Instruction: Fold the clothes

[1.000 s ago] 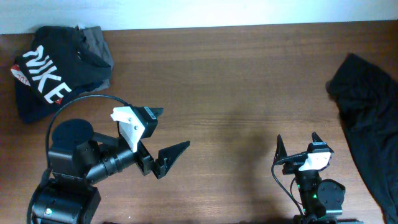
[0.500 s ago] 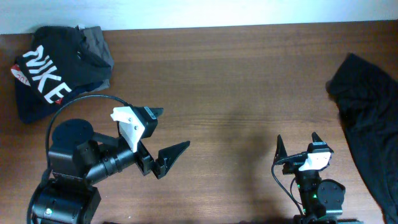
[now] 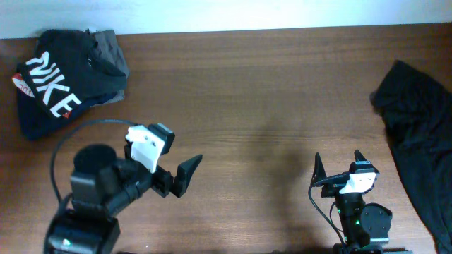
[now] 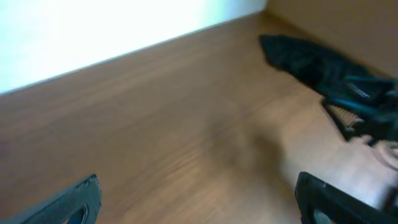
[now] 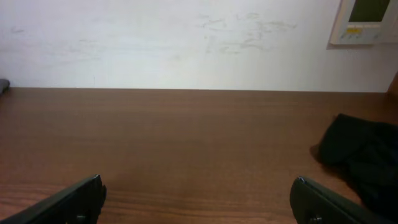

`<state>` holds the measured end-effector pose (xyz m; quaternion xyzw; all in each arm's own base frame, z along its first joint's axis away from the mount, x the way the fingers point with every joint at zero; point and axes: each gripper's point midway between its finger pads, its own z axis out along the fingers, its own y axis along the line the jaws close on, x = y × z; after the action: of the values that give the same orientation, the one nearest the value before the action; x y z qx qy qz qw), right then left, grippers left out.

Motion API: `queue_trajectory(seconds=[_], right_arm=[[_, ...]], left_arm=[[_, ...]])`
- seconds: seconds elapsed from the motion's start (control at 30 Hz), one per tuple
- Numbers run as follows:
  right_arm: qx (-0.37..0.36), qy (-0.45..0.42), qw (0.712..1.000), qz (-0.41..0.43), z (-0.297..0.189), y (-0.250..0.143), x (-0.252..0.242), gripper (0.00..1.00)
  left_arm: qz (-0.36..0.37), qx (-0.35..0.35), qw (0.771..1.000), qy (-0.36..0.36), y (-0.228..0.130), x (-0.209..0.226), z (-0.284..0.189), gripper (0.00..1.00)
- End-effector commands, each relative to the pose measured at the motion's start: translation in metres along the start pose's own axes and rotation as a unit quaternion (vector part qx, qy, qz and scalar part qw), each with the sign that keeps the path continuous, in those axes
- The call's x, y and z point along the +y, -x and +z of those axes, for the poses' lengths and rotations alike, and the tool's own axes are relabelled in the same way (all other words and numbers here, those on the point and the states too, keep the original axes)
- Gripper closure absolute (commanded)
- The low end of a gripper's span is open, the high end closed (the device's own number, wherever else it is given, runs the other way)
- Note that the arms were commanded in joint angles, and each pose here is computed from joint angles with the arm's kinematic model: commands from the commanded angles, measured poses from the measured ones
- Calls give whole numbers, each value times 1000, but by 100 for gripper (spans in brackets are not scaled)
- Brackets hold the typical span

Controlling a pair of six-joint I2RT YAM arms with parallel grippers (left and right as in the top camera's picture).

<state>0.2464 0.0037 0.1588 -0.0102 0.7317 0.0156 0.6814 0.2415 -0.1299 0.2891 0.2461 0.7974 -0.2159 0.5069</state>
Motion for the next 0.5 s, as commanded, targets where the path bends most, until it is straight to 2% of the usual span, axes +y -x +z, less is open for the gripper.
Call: queue_trajectory(seconds=[0.0,0.13,0.3,0.47], right_arm=[[0,-9,1000,6,0,-2,-4,1],[0,-9,1000,6,0,-2,-4,1],[0,-9,1000,6,0,-2,-4,1],[0,-9,1000,6,0,-2,-4,1]], left_arm=[[5,-31,998,62,-22,23,0,1],[20,-90,990,105,-48,41,0,1],[41,-143,981,122,-76,45,0,1],[67,-204,967,140,-81,46,-3,1]])
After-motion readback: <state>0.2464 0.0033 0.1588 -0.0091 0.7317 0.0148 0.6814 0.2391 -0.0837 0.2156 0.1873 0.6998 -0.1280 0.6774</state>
